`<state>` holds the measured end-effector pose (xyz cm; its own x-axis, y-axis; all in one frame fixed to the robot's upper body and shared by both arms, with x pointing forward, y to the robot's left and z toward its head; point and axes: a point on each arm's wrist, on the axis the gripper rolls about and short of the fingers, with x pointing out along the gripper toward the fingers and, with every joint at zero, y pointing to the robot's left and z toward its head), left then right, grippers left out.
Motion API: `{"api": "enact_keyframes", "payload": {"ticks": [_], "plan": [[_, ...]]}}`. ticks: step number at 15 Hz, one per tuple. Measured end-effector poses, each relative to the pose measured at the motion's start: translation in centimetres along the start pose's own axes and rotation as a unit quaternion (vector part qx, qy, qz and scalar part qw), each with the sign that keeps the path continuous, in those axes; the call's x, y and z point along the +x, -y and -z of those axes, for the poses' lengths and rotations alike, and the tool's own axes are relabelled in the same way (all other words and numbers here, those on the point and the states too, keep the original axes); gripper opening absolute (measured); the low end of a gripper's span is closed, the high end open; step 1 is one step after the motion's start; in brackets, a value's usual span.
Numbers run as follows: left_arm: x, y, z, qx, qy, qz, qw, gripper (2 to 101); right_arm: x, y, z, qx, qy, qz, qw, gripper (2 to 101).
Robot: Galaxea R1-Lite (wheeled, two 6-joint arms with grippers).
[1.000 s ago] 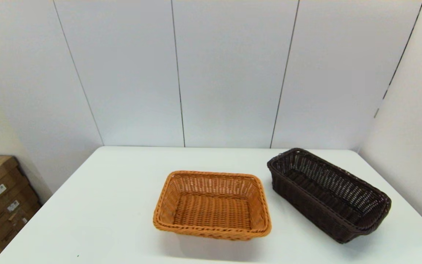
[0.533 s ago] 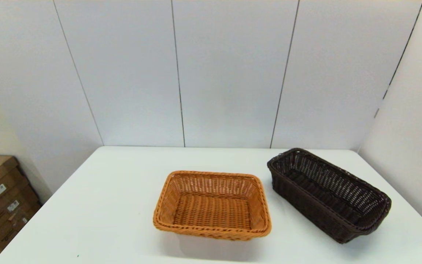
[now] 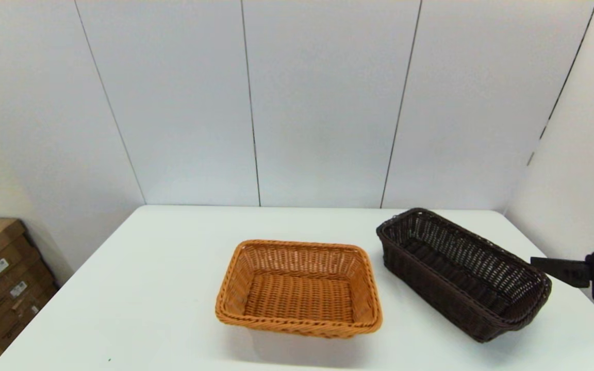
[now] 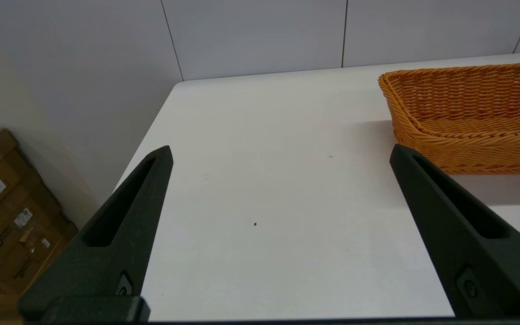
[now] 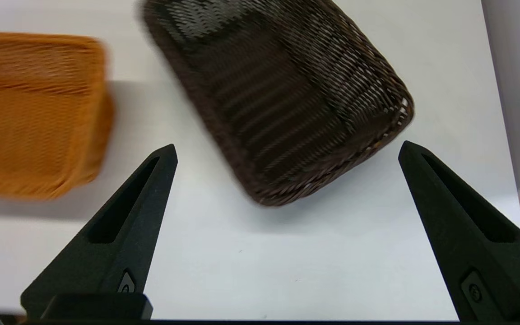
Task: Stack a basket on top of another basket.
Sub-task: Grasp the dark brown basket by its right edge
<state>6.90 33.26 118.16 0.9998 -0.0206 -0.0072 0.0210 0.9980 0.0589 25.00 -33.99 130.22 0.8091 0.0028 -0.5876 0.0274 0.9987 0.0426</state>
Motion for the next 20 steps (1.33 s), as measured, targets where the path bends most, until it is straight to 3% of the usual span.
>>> {"api": "enact_keyframes", "payload": {"ticks": [6,9,15,20], "plan": [[0.0,0.0,0.0,0.000,0.000,0.000,1.000,97.8,5.7,0.0,-0.3,0.018,-0.085,0.013,0.9961,97.3],[0.0,0.0,0.0,0.000,0.000,0.000,1.000,97.8,8.0,0.1,-0.2,0.038,-0.097,0.047,0.9935,97.3],[0.0,0.0,0.0,0.000,0.000,0.000,1.000,97.8,9.2,-0.2,2.4,0.040,-0.152,0.052,0.9861,97.3],[0.0,0.0,0.0,0.000,0.000,0.000,1.000,97.8,9.7,-0.1,3.0,0.040,-0.161,0.054,0.9847,97.3]]}}
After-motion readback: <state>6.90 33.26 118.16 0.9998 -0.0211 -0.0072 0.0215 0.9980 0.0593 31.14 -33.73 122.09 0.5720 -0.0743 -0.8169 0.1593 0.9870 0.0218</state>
